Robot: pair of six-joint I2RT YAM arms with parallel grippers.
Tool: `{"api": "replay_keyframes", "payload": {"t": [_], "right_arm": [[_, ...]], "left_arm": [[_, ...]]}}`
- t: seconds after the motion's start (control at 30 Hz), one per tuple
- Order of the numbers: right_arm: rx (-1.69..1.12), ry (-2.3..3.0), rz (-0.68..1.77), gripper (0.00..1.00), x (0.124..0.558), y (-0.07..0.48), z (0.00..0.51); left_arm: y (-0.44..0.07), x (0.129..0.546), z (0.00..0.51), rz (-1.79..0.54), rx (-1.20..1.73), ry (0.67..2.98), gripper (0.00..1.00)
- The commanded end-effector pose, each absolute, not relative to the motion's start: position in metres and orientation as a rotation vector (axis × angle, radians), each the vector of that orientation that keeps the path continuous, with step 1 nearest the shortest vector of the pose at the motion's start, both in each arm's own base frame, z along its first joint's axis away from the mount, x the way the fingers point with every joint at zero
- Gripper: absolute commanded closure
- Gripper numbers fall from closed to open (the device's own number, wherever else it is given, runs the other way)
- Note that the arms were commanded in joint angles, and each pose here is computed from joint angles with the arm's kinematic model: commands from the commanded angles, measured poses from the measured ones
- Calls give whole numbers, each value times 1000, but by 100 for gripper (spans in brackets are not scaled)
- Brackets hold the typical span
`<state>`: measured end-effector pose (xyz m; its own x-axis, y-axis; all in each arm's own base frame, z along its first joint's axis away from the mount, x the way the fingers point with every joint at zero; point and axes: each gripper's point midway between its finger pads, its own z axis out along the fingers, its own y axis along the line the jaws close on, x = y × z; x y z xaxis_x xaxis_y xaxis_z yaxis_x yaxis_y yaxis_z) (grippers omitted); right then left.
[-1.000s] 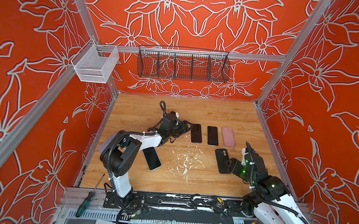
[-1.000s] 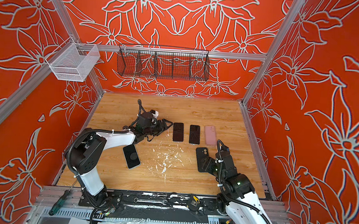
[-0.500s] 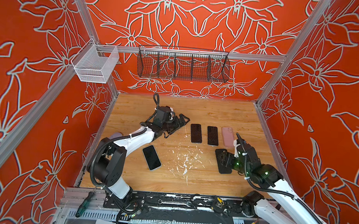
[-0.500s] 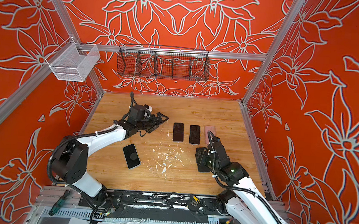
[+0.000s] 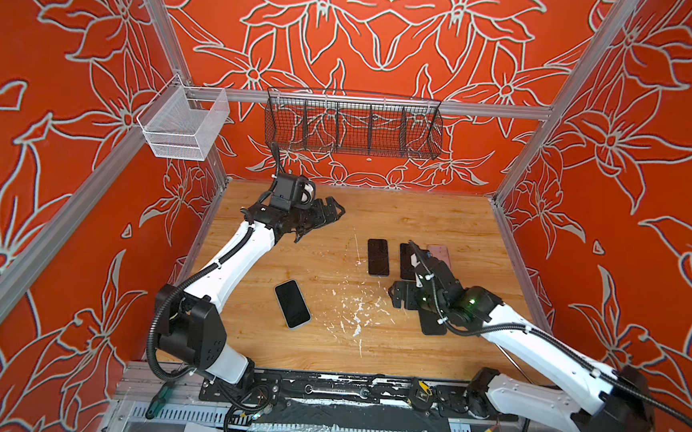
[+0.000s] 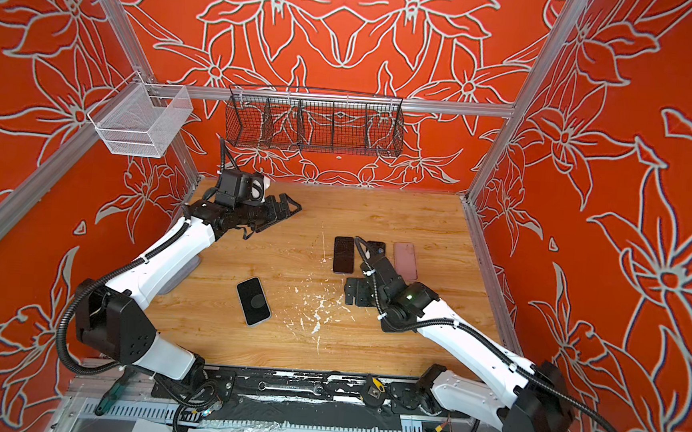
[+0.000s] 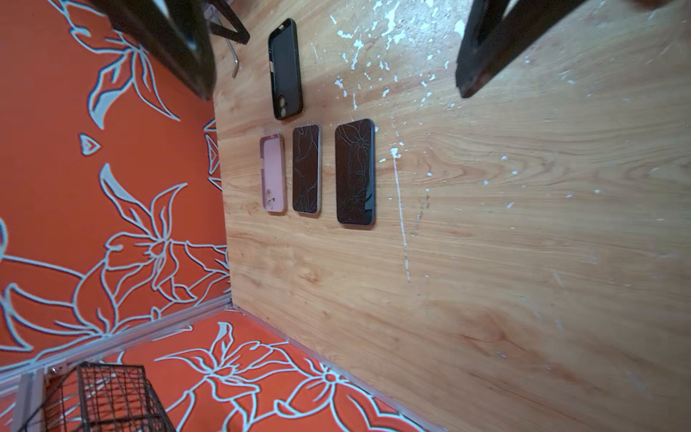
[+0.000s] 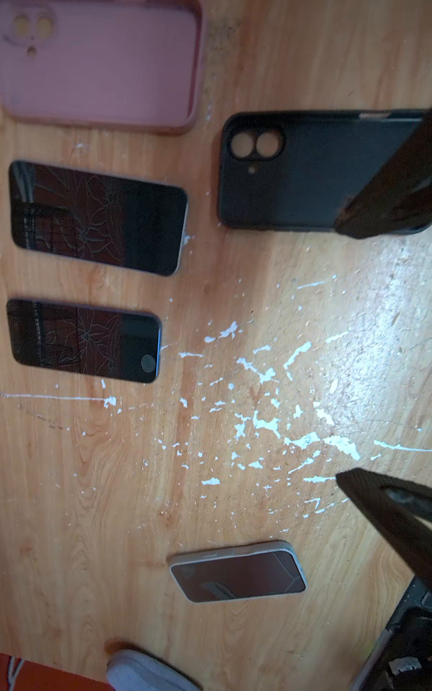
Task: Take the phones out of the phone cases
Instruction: 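Raise the left gripper away while the right gripper reaches toward the white-edged phone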
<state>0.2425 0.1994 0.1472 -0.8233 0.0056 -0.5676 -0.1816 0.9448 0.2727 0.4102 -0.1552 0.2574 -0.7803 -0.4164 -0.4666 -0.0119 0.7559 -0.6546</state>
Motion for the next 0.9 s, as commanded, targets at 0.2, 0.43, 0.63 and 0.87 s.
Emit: {"api": "replay_keyframes", "payload": {"t": [0.2, 0.43, 0.63, 0.87], "right_arm": [[-329, 2465, 354, 2, 260, 269, 151], [-501, 2488, 398, 1, 257, 335, 135], [-604, 2491, 460, 1, 256, 380, 122], [-693, 2492, 508, 2, 253, 424, 109]], "left_arm": [[-89, 405, 285, -763, -417, 2224, 3], [-55, 409, 285, -746, -516, 2191, 3], [-32, 416, 272, -740, -590, 2222, 3], [-15, 423, 255, -752, -661, 2272, 3]]}}
